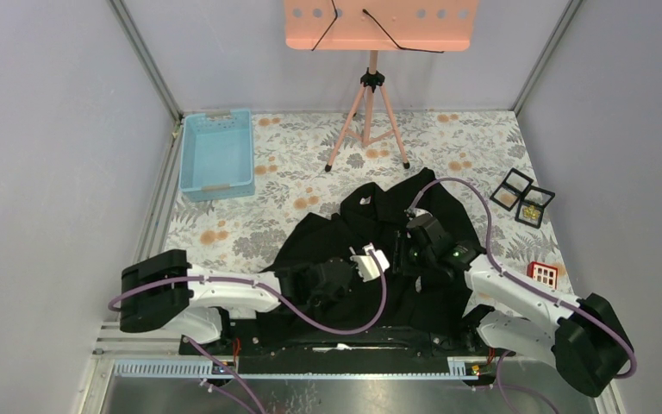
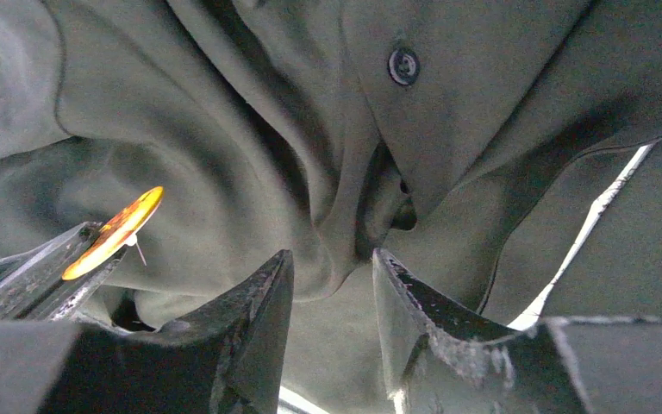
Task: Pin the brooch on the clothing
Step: Pin the brooch to the clothes.
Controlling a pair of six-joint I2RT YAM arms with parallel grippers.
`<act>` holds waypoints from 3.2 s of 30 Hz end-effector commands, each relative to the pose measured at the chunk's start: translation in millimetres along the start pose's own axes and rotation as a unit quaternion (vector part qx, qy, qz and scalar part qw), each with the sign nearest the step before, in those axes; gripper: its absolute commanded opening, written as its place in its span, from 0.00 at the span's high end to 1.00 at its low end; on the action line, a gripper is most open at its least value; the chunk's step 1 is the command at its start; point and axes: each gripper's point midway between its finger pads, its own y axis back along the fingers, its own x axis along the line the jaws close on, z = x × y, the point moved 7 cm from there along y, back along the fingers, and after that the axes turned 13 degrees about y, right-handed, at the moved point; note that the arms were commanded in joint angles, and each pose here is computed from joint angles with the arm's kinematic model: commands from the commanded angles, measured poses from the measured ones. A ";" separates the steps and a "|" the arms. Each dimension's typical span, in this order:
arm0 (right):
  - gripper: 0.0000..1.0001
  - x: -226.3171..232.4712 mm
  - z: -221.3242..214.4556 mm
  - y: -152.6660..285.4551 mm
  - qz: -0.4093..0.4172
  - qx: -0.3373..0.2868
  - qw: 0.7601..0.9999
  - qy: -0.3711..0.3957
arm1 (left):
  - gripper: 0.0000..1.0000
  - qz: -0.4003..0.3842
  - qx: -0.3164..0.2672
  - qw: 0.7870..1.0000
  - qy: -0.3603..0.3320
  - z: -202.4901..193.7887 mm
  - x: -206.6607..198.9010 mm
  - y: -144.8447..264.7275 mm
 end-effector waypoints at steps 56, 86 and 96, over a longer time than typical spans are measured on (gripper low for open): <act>1.00 21.3 7.2 8.3 0.043 0.035 0.995 -0.087 | 1.00 0.100 -0.105 0.989 -0.003 -8.2 -40.7 -7.7; 1.00 30.0 31.2 55.8 0.090 -0.078 0.993 0.014 | 1.00 0.011 0.037 0.974 0.225 40.3 -34.3 -10.0; 1.00 36.4 31.9 58.6 0.120 -0.080 0.989 0.014 | 1.00 0.015 0.054 0.972 0.227 42.8 -39.1 -16.8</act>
